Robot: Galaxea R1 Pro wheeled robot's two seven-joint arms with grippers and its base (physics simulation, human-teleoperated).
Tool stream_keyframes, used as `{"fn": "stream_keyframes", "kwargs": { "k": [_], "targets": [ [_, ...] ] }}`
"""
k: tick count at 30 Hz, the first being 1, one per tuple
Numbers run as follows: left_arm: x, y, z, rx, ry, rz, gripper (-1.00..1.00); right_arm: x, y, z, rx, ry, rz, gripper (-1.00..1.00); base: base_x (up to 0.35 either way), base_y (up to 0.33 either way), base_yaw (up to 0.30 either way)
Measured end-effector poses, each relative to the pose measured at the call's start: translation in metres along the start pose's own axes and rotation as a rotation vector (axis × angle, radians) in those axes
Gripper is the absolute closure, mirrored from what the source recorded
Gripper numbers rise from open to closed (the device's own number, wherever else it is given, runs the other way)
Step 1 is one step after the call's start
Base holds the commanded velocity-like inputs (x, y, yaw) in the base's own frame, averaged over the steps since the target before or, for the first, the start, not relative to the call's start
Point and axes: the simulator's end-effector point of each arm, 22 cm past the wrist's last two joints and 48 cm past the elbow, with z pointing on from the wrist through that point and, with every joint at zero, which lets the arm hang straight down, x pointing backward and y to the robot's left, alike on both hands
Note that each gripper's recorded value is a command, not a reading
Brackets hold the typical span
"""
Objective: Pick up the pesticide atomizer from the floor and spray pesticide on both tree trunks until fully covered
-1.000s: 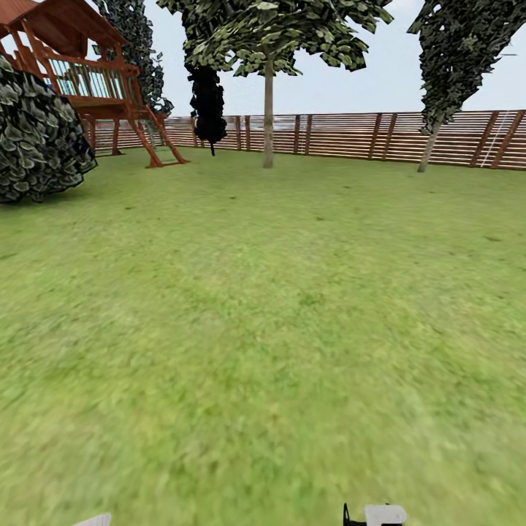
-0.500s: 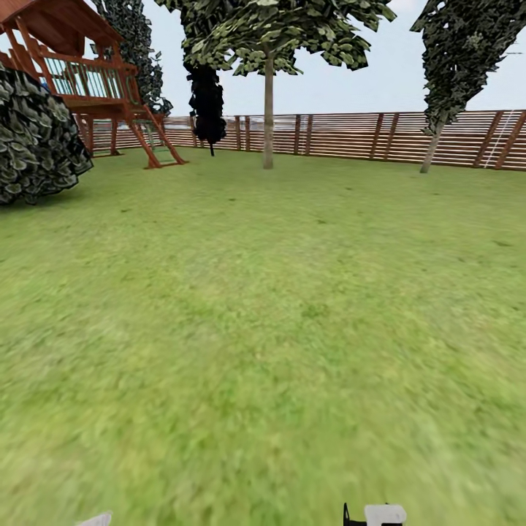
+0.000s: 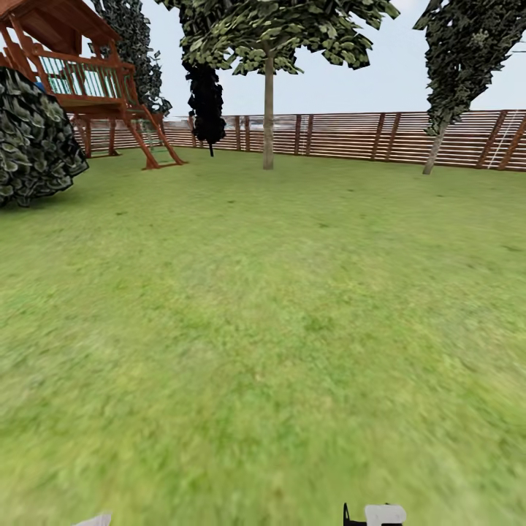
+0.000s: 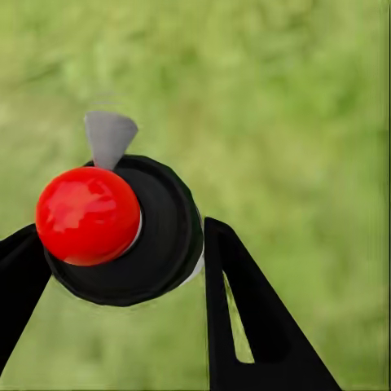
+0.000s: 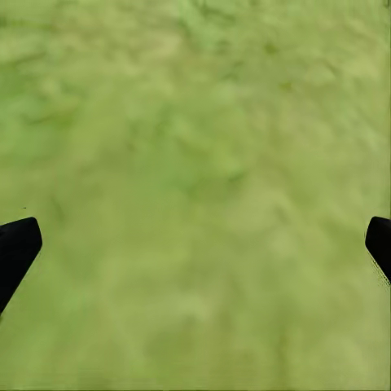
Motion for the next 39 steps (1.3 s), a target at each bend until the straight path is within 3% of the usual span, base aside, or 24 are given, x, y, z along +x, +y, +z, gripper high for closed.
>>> {"fn": "stream_keyframes", "kwargs": {
  "k": [39],
  "targets": [
    [0.0006,-0.0019,-0.0003,0.003,0.001,0.001,1.00,-0.0001,0.0000,0.0001,0.000,0.000,0.000,-1.00,0.339,0.000,0.000]
  ]
}}
